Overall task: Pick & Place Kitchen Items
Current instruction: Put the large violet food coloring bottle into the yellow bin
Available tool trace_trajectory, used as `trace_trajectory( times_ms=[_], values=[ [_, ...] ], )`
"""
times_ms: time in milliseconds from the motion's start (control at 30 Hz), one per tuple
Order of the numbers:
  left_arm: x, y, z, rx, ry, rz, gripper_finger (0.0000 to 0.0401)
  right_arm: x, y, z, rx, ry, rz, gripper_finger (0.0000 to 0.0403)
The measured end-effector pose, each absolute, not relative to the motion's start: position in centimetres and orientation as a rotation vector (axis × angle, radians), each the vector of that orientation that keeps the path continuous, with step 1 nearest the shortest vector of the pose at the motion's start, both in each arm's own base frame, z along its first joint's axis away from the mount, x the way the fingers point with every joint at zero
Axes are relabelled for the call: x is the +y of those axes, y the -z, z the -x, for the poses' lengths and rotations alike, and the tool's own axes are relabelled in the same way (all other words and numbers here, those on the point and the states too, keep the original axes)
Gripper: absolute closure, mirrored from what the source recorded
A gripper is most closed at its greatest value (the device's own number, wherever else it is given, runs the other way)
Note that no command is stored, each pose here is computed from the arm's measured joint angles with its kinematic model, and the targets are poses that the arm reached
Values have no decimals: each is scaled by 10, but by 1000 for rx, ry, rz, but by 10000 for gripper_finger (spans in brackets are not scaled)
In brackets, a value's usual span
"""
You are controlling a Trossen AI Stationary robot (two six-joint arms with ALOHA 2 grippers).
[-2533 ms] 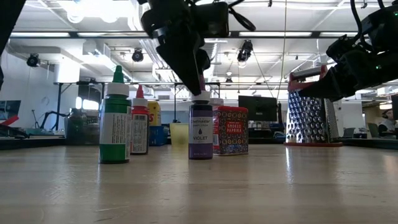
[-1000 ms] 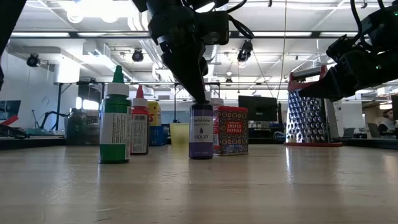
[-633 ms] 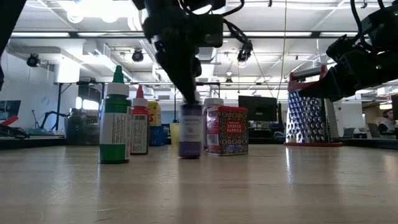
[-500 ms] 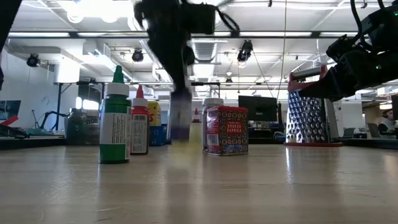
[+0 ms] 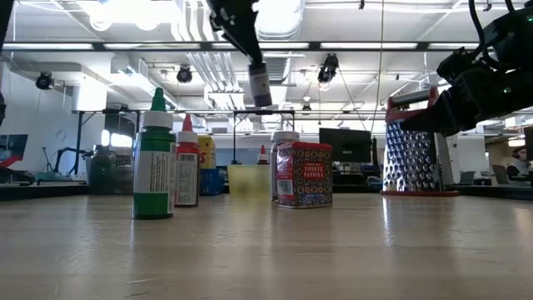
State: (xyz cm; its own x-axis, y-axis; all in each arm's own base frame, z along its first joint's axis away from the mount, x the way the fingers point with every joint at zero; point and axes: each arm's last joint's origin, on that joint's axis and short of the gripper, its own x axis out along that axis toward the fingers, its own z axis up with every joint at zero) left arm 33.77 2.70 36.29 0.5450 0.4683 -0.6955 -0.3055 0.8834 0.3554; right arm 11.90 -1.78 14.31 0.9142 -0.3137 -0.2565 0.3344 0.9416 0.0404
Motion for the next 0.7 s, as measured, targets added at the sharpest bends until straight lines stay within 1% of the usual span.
trace_trajectory(
  times_ms=[167, 333, 500, 700],
  values=[
    [73, -381, -339, 779, -563, -128, 269, -18, -143, -119, 250, 334, -84, 394],
    [125, -383, -332, 711, -574, 34, 270, -18, -143, -119, 250, 334, -84, 394],
    [164, -375, -333, 647, -524, 157, 275, -18, -143, -119, 250, 335, -84, 394],
    [194, -356, -352, 661, -507, 148, 271, -18, -143, -119, 251, 334, -84, 394]
  ],
)
